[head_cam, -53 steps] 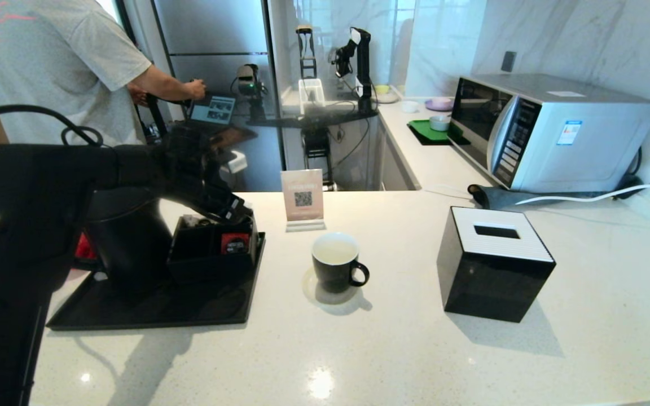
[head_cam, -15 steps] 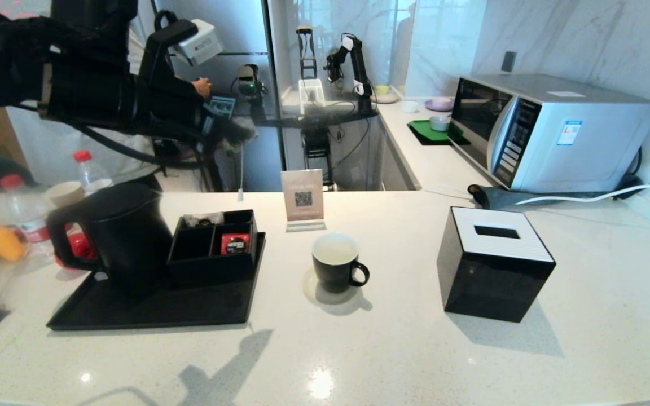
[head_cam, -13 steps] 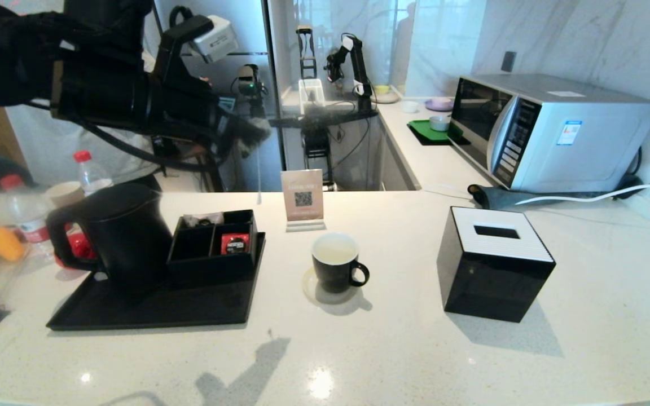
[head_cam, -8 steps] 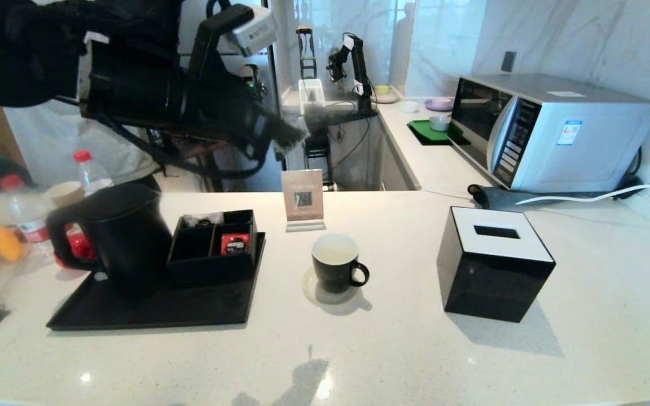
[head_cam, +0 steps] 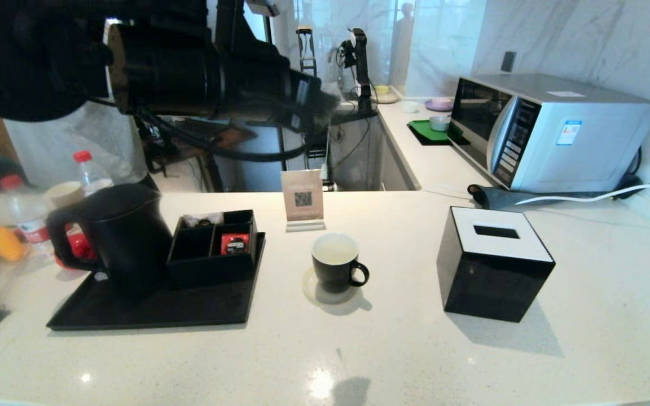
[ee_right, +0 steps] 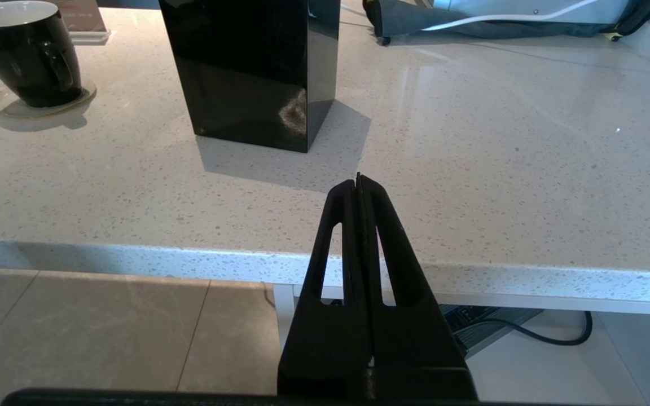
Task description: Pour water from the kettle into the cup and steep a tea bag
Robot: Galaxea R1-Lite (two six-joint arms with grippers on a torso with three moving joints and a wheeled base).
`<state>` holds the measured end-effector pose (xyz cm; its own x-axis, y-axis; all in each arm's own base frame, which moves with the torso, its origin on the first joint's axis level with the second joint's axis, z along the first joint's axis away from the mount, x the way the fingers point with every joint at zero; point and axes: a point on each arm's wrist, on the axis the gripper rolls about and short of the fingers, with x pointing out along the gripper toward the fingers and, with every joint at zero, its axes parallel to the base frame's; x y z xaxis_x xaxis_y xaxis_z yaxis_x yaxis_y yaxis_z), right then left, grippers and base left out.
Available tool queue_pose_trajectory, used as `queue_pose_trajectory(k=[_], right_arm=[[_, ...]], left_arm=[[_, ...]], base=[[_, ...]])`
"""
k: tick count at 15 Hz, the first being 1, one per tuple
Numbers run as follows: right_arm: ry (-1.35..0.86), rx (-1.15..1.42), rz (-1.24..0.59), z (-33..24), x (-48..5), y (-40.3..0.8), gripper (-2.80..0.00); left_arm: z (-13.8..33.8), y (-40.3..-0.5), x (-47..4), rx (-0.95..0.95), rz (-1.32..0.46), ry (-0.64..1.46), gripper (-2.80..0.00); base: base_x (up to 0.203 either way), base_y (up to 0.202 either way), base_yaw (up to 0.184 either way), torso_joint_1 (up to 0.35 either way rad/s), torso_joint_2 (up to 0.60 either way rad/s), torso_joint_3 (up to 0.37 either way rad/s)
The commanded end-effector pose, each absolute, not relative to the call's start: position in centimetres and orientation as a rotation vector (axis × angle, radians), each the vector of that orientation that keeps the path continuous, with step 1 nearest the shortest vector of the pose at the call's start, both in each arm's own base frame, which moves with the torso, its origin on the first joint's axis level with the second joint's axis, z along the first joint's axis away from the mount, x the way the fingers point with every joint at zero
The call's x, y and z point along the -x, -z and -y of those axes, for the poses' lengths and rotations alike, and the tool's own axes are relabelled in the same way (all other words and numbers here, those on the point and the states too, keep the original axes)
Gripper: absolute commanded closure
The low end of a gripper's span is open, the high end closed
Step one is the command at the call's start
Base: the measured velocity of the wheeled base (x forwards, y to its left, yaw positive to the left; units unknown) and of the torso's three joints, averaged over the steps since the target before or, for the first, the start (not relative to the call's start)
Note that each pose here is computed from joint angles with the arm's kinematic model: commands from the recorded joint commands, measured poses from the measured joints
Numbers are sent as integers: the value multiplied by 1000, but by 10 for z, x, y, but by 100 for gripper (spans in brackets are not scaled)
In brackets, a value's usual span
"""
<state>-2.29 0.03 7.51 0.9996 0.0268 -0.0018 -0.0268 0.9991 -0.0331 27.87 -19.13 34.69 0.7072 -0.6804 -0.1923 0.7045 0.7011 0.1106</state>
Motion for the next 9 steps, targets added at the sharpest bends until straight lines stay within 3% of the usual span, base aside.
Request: queue_pose_trajectory(k=[1,9], right_arm=[[-28,34,-3,0,23,-75,0],[-28,34,-2,0,23,-75,0]], left_arm=[[199,-342,-282,-169,-134,788,0],[221,-333,-271,-177,-93,849,0]], base=[[0,0,0,0,0,0],[0,0,0,0,0,0]])
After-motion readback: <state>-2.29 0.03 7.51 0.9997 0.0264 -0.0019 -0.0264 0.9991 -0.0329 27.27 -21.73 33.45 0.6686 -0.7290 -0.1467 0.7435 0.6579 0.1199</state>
